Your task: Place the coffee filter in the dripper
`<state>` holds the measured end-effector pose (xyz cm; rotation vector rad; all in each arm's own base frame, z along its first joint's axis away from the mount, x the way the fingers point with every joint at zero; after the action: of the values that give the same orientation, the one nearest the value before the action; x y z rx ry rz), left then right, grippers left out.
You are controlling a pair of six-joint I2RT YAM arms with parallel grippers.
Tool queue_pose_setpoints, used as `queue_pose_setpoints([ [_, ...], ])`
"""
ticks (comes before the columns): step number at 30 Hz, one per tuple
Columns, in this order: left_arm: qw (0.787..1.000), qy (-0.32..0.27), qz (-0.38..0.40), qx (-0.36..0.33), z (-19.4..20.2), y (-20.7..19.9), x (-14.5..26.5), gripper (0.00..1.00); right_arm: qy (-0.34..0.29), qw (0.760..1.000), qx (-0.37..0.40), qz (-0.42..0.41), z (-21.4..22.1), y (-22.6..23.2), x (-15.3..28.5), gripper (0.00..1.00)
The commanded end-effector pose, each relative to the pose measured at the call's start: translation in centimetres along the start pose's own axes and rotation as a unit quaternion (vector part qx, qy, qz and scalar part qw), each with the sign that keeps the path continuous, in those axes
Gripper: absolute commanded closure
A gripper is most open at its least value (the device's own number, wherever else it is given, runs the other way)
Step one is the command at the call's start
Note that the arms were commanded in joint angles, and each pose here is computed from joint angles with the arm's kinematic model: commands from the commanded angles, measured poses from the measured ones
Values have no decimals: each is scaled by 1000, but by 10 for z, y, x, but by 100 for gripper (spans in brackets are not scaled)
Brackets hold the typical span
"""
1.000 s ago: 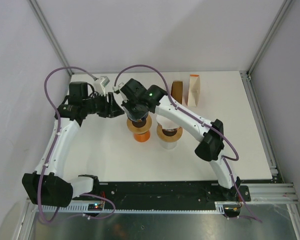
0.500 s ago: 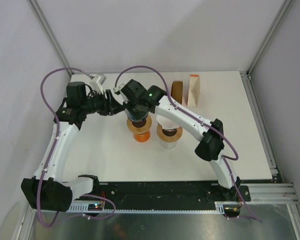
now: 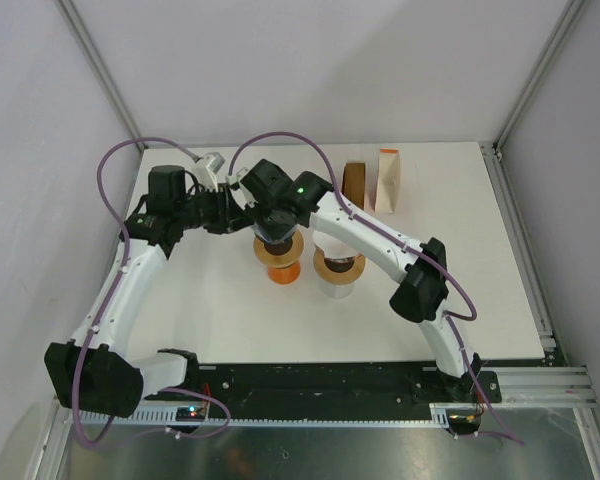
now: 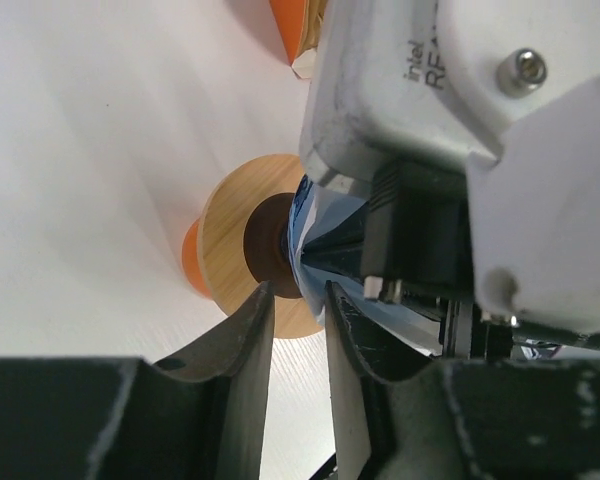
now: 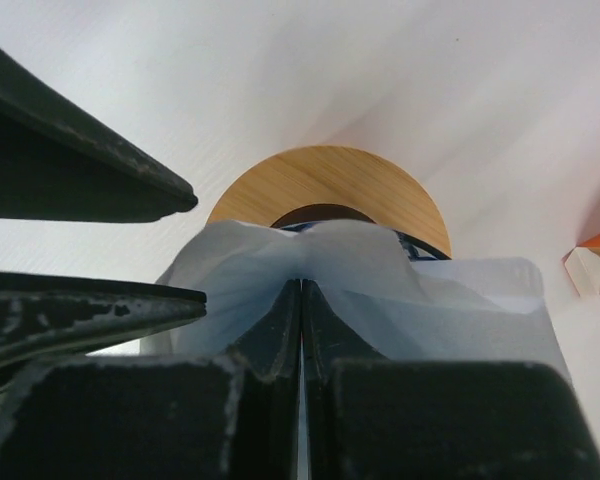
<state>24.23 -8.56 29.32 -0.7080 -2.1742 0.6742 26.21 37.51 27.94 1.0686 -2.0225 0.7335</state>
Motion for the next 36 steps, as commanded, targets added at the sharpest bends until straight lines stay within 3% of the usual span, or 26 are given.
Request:
queue_pose_setpoints([
  [1,1000,-12,3,-13,-2,-3,-2,70,-42,999,4,8,-12,-1,19,100],
  [5,1000,-14,7,-23,-2,-6,0,72,-64,998,5,26,-18,-5,32,99],
  [14,999,-10,7,-32,1,-6,-1,74,-106,993,-1,54,-28,-13,52,81],
  [27,999,-17,6,-44,-1,-9,1,73,-156,987,-4,36,-33,-15,79,68],
  [36,998,-24,6,-51,-2,-12,4,73,-168,979,-61,98,-21,-35,101,51],
])
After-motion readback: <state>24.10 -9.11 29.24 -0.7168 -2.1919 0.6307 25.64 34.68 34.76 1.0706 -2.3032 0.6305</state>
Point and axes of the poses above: each gripper's point midway between its finger pads, its own x axis back along the fingers, its own y axis along the line the jaws close on, z = x × y, the point moved 10 cm from there along x, back along the fingers, and after that the axes turned 13 degrees about x, right-handed, at the moved point
